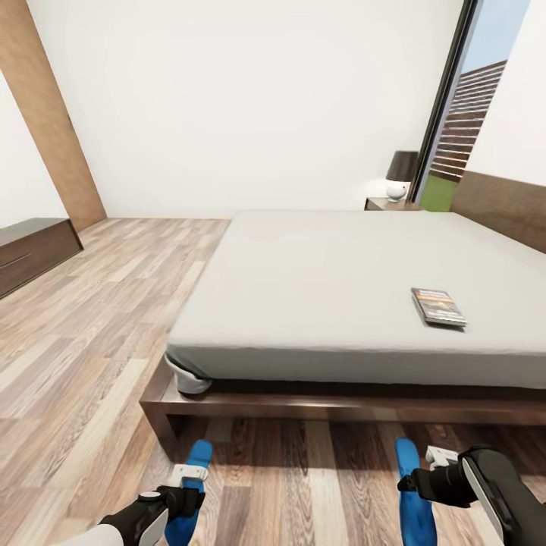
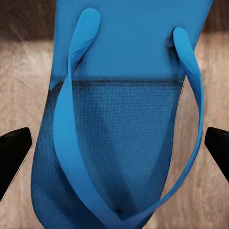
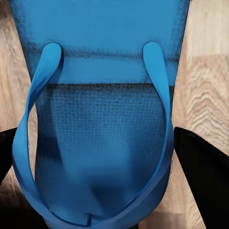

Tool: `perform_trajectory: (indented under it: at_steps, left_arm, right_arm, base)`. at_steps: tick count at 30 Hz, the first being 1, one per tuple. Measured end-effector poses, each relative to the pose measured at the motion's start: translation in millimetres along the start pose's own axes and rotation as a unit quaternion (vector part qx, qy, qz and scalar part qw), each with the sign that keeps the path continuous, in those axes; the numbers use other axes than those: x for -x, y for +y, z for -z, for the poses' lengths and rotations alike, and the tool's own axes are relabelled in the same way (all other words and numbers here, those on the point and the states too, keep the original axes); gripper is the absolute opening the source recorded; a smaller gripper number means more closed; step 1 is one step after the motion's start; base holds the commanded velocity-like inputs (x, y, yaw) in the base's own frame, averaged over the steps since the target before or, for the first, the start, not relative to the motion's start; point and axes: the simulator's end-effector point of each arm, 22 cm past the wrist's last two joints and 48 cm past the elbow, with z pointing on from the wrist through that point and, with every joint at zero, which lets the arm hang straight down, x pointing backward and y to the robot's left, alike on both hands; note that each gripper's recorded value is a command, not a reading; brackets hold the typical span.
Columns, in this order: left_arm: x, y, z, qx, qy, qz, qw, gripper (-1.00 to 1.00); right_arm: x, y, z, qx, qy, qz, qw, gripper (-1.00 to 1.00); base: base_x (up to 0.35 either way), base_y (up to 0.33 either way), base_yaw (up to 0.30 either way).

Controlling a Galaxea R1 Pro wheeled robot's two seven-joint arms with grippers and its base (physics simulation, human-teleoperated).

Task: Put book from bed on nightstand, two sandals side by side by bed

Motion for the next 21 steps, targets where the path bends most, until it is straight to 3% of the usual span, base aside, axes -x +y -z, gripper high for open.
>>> perform_trajectory:
  at_steps: [21]
  left_arm:
    - [8.6,1.9,0.3,0.002,-0.021,-0.001,0.9998,-1.0]
  right_arm:
    - [-2.2,2.1,-1.9,0.001,0.003,0.0,1.0,-1.0]
  base:
    - [0.01,0.042,0.0]
